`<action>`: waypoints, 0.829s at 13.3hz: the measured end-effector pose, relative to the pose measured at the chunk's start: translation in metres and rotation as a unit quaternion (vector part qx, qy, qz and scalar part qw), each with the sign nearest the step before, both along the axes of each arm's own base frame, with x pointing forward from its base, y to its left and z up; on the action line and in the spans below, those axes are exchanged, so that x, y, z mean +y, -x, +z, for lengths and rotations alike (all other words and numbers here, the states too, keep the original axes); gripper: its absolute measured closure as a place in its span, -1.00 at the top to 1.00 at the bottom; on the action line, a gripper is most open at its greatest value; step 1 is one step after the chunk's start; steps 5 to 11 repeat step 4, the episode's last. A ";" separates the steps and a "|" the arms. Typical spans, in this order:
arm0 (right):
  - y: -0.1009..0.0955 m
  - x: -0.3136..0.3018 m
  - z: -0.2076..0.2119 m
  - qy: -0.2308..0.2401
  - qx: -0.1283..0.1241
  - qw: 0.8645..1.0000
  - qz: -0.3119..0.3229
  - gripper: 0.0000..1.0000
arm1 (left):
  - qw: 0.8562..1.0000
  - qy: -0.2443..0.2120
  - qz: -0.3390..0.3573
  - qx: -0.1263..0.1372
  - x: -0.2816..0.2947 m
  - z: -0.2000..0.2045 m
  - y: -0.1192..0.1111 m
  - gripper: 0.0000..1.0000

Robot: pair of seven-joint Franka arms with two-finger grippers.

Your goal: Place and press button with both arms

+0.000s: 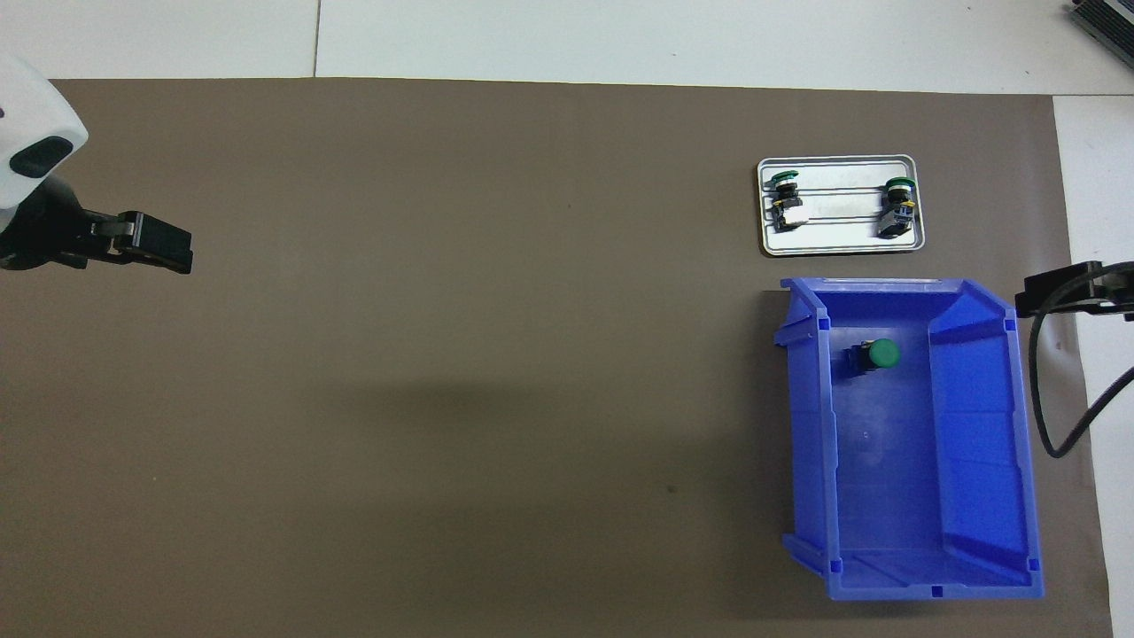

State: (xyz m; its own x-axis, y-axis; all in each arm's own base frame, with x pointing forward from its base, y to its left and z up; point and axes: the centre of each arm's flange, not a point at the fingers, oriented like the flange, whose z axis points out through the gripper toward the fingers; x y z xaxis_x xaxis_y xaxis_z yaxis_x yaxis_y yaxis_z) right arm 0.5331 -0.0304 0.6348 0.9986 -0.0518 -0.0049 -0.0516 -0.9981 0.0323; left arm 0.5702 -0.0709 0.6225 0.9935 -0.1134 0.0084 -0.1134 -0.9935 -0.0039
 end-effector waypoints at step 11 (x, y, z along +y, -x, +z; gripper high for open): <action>0.000 0.000 0.000 0.002 0.000 1.000 0.001 1.00 | 1.000 0.000 0.000 0.000 0.000 0.000 0.000 1.00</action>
